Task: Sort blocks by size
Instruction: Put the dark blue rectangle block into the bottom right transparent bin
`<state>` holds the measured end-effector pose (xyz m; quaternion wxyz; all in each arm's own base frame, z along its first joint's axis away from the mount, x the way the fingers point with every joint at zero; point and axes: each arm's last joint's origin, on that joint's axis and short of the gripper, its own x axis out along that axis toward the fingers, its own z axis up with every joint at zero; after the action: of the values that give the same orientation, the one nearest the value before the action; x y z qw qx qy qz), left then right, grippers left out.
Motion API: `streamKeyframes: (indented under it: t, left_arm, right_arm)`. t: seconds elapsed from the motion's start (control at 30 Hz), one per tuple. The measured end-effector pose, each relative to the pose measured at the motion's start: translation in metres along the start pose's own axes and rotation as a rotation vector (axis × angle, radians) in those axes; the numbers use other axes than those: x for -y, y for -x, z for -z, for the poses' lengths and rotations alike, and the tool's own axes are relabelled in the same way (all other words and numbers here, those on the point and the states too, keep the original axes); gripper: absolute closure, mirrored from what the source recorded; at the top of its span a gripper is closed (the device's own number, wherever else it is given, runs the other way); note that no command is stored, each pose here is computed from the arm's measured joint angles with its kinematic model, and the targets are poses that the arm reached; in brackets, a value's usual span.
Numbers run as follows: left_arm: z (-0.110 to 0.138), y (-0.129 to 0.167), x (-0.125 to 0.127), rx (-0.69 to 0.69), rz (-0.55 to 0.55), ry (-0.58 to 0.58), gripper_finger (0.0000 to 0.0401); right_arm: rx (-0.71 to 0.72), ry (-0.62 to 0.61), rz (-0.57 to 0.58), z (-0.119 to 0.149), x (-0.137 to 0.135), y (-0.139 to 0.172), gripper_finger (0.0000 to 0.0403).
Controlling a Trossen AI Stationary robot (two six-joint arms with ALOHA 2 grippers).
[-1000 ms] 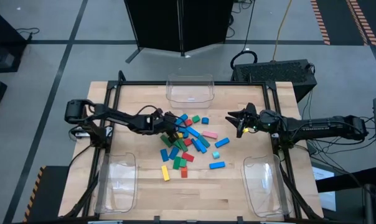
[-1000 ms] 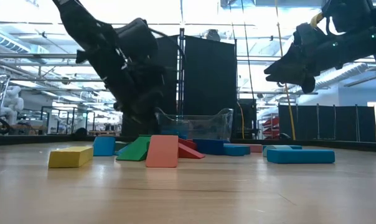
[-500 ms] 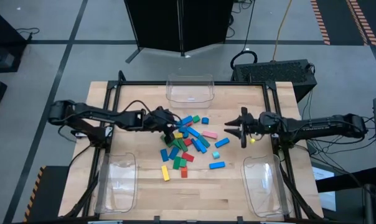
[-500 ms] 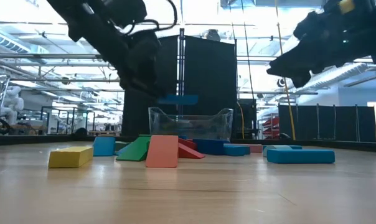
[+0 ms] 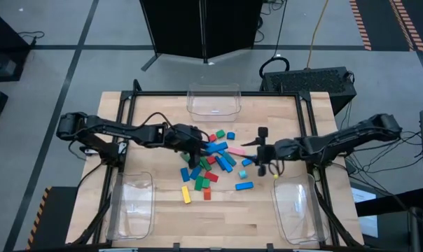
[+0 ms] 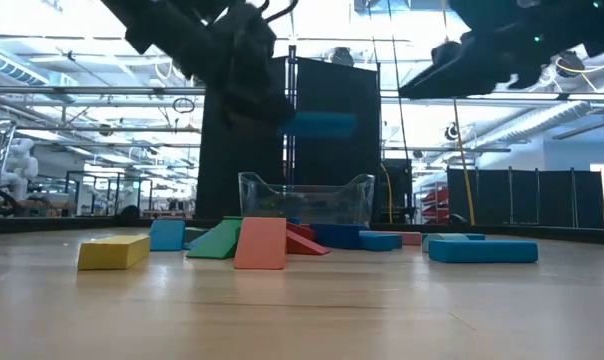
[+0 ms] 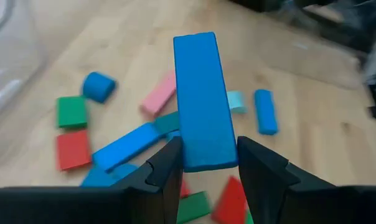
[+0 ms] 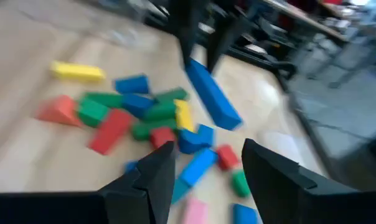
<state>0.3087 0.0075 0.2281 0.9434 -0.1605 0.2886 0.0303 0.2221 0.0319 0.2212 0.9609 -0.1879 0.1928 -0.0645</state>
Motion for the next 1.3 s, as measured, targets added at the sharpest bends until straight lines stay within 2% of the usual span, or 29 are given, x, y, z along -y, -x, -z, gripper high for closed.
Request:
streamKeyframes:
  t: [0.17,0.37,0.7,0.83,1.13,1.3]
  left_arm:
    - [-0.009,0.001,0.004,0.005,0.060,0.024,0.0263]
    - [-0.017,0.003,0.008,0.018,0.101,0.045,0.0263]
    - [-0.019,0.003,0.009,0.025,0.111,0.045,0.0263]
    - [-0.021,0.003,0.010,0.033,0.135,0.044,0.0263]
    - [-0.022,0.004,0.011,0.046,0.142,0.042,0.0264]
    - [-0.022,0.004,0.011,0.050,0.136,0.037,0.0264]
  right_arm:
    - [-0.004,0.093,0.028,-0.016,-0.003,-0.012,0.0209]
    - [-0.038,0.195,0.019,-0.019,-0.009,-0.027,0.0214]
    - [-0.045,0.255,0.042,-0.027,-0.012,-0.041,0.0223]
    - [-0.047,0.258,0.045,-0.028,-0.011,-0.042,0.0253]
    - [-0.056,0.264,0.034,-0.026,-0.012,-0.043,0.0352]
    - [-0.060,0.259,0.035,-0.026,-0.013,-0.043,0.0362]
